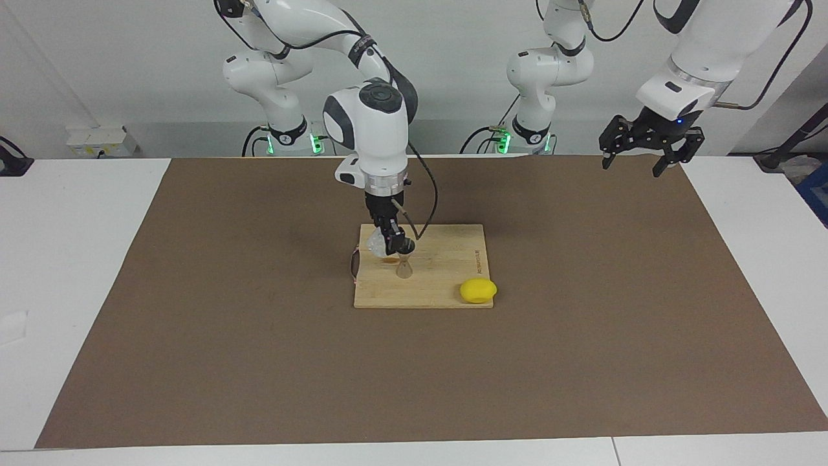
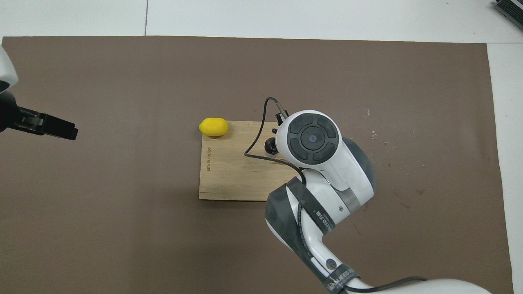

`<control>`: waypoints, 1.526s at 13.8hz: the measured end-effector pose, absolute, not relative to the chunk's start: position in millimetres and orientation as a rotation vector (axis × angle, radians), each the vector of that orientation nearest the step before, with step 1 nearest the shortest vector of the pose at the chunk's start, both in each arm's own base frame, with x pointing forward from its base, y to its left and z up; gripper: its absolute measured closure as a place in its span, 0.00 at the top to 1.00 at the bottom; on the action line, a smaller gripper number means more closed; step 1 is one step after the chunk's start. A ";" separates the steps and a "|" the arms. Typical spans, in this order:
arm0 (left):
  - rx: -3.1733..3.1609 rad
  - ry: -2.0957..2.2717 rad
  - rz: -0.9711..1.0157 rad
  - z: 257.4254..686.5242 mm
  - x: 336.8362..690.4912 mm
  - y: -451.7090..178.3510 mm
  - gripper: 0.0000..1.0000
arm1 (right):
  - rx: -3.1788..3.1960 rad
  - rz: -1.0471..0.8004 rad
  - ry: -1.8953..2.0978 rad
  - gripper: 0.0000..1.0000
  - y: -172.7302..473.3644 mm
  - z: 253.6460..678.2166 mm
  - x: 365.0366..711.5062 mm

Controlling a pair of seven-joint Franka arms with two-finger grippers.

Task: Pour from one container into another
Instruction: 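Tilt the glass cup over the metal cup with the right gripper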

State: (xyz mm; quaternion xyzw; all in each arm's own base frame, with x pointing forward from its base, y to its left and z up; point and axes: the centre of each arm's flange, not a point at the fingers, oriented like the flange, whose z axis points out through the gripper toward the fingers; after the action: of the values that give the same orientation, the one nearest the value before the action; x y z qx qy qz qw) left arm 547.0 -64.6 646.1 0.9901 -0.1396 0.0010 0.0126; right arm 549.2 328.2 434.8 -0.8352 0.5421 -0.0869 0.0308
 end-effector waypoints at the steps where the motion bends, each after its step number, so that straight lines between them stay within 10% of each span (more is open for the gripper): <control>1: 3.086 -0.435 0.002 645.8 547.0 -64.6 1.00 | -2.583 -0.279 1.660 0.51 330.6 434.8 547.8; 21: 3.087 -0.421 -0.038 639.7 545.5 -59.6 1.00 | -2.734 -0.574 1.405 0.51 347.9 412.8 532.3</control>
State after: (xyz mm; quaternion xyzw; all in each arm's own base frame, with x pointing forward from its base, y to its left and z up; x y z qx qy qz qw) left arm 545.5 -59.6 639.7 0.9907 -0.1350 -0.0123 0.0129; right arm 532.3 347.9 412.8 -0.8743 0.4492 -0.1836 0.0075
